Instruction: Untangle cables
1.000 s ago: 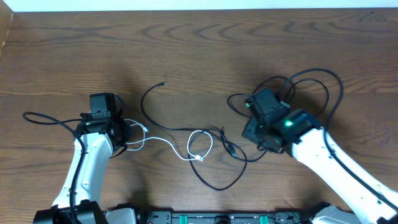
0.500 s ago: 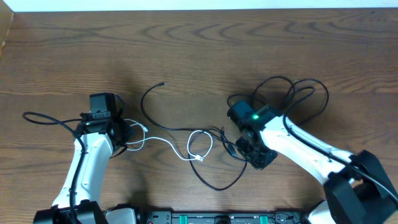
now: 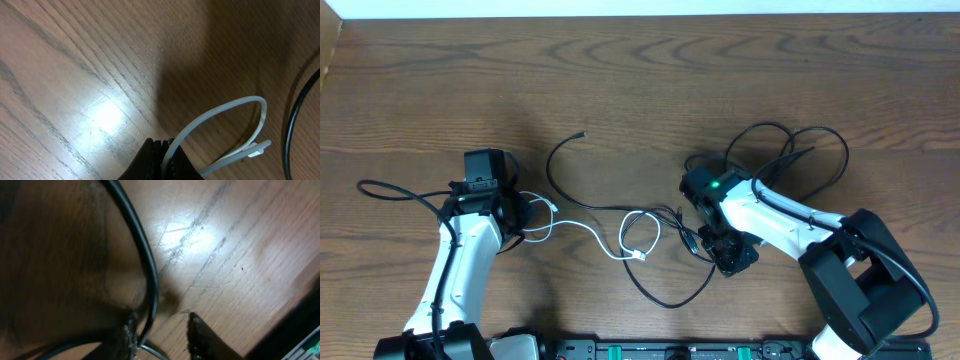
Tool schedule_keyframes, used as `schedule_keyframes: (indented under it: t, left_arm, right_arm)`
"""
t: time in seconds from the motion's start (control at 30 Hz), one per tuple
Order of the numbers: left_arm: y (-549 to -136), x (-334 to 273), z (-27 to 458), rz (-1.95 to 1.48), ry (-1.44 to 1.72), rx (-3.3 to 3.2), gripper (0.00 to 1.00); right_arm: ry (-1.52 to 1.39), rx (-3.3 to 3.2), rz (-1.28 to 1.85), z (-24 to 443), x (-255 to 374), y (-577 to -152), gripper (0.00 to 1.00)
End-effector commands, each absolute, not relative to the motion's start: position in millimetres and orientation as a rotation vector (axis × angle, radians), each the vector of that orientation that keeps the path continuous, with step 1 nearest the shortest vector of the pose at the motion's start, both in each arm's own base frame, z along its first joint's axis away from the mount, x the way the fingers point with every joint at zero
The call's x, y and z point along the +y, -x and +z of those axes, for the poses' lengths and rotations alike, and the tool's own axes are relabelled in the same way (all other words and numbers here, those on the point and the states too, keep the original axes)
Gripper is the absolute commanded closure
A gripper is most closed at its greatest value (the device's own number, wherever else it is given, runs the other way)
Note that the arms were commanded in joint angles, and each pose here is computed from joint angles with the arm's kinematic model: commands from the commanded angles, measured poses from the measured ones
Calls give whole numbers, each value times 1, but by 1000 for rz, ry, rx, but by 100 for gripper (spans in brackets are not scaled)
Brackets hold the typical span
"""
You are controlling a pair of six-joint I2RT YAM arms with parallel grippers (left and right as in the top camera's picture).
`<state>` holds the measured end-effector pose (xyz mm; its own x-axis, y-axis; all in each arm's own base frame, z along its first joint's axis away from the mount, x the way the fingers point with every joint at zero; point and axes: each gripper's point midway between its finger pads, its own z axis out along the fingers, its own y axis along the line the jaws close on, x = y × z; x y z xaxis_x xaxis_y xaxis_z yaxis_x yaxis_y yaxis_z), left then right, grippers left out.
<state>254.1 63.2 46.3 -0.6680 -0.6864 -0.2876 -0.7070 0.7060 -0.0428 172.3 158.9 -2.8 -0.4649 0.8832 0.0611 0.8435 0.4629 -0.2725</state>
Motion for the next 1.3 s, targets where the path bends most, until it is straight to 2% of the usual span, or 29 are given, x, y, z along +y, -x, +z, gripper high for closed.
schedule_keyframes:
  t: [0.0, 0.07, 0.2, 0.23, 0.27, 0.5, 0.63, 0.93, 1.27]
  left_arm:
    - [-250, 64, 43, 113, 1123, 2638, 92]
    - [-250, 64, 43, 113, 1123, 2638, 92]
    - [-250, 64, 43, 113, 1123, 2638, 92]
    - [-250, 64, 43, 113, 1123, 2638, 92]
    - [-250, 64, 43, 113, 1123, 2638, 92]
    - [-250, 64, 43, 113, 1123, 2638, 92]
    - [-251, 64, 43, 112, 1122, 2637, 92]
    - [-251, 64, 43, 112, 1122, 2636, 92]
    - [-251, 64, 43, 112, 1122, 2636, 92]
  right_arm:
    - [1545, -2487, 400, -18, 151, -168, 78]
    - [1547, -2491, 427, -20, 148, -168, 84]
    - [1542, -2499, 433, -21, 144, -171, 85]
    - [1543, -2502, 436, -21, 142, -172, 88]
    - [1537, -2516, 442, -21, 140, -174, 99]
    - [1304, -2619, 404, -19, 130, -182, 99]
    - [1092, -2624, 202, -11, 141, -186, 99]
    - [817, -2511, -319, 10, 175, -195, 99]
    - [683, -2599, -434, 24, 164, -208, 99]
